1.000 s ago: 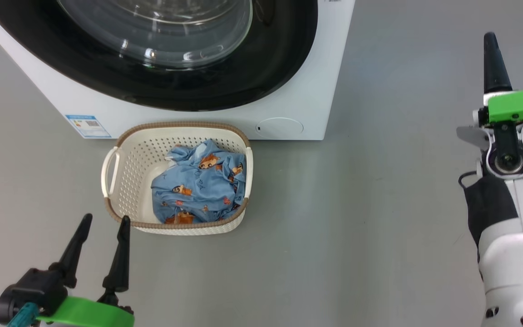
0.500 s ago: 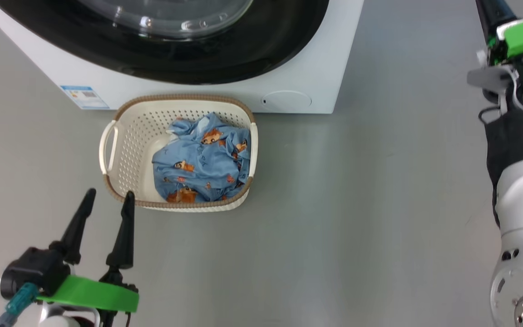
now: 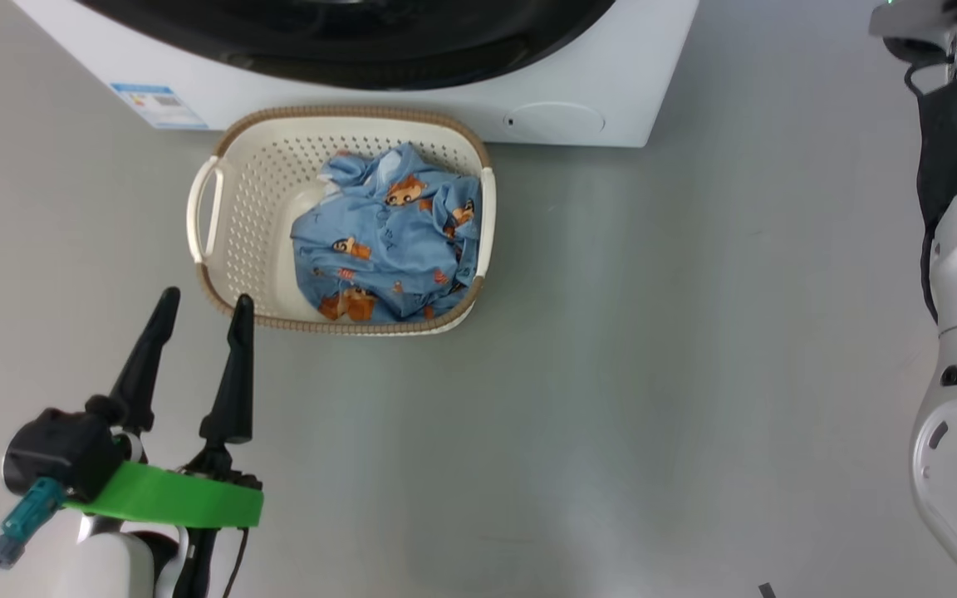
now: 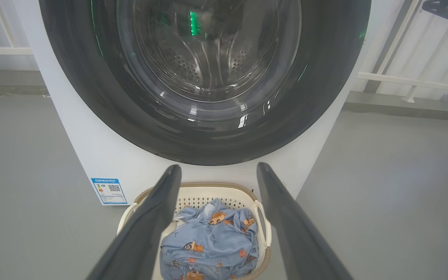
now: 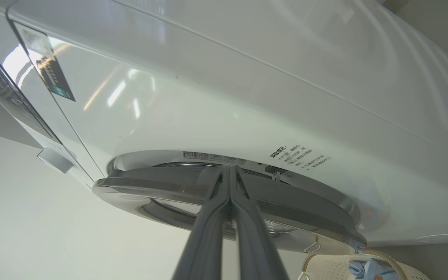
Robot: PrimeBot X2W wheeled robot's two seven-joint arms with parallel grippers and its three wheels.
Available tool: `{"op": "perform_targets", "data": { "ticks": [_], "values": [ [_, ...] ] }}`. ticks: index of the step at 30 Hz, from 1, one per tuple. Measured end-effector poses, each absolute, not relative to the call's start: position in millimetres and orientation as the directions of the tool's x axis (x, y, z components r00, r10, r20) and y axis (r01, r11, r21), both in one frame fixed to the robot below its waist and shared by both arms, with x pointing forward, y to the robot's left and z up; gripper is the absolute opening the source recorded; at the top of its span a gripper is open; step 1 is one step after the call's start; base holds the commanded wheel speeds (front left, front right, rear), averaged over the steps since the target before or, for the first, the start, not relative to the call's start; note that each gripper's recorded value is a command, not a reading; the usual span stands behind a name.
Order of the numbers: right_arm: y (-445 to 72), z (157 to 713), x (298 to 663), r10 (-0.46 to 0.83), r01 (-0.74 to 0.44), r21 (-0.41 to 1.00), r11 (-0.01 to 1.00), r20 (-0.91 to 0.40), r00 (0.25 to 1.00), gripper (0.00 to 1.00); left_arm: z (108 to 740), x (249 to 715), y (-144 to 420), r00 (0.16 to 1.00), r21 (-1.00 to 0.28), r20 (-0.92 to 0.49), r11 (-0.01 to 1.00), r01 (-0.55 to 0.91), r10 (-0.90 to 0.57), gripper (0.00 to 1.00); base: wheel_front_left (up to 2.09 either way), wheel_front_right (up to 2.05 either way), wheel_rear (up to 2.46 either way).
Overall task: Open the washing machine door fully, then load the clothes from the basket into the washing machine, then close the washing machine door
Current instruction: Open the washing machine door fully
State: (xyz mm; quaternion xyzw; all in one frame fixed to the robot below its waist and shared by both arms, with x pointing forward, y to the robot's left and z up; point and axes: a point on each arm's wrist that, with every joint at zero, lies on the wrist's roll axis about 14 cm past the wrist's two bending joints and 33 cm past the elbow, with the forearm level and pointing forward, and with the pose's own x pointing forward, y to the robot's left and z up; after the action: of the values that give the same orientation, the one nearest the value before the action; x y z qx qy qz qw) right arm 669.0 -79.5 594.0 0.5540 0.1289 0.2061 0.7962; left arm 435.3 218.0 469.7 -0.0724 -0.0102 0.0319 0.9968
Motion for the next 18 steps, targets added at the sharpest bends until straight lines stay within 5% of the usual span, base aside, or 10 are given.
{"op": "perform_targets", "data": {
  "ticks": [18],
  "values": [
    [-27.4, 565.3, 699.0, 0.567, -0.173, 0.926, 0.336, -0.052, 0.822, 0.0, 453.3, 440.8, 230.9, 0.995, -0.155, -0.023, 0.983, -0.103, 0.101, 1.0, 0.0, 0.0, 0.0]
  ]
}}
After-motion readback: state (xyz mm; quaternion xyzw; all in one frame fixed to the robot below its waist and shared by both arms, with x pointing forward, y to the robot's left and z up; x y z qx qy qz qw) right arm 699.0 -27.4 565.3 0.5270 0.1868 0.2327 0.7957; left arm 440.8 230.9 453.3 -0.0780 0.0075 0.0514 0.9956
